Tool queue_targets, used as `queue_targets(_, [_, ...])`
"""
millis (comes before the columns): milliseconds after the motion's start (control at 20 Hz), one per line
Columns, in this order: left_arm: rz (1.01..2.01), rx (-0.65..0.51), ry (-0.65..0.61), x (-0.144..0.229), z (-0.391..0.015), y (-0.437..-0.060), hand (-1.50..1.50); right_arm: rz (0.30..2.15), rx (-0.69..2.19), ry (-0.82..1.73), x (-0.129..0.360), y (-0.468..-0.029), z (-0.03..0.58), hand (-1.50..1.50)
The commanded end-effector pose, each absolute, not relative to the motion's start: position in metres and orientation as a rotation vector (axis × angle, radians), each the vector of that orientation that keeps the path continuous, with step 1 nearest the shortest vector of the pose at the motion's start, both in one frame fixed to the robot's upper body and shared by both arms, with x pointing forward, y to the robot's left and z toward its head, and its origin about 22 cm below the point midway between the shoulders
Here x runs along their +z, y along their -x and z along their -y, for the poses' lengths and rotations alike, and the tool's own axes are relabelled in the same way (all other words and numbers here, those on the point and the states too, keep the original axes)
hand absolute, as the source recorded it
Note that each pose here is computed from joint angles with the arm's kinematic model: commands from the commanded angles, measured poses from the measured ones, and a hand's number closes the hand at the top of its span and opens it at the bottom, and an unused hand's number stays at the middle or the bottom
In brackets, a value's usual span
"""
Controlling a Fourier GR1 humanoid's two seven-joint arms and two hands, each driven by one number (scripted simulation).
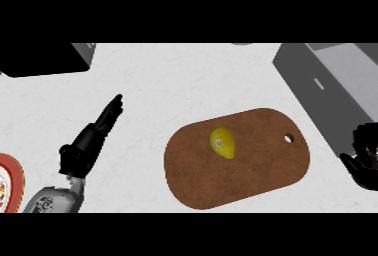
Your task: Pick the eggplant from the cutting board and place it in the cardboard box
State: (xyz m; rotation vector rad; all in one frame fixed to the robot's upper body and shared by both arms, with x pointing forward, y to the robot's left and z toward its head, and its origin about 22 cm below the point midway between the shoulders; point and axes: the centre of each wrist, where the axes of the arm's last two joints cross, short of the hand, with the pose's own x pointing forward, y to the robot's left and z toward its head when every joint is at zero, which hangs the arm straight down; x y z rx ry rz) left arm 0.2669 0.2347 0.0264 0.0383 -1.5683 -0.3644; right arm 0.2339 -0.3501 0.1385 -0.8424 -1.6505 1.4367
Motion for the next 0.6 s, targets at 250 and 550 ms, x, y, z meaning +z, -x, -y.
queue_targets(250, [1.561,-0.358,-0.050,0.025,-0.246,-0.260,0.00,1.948,1.208,0.782,0.207,-0.212,0.439,1.50])
queue_targets(550, [1.563,-0.395,-0.021,0.037,-0.229,-0.264,0.00,1.899,1.040,0.788,0.247,-0.179,0.503,1.50])
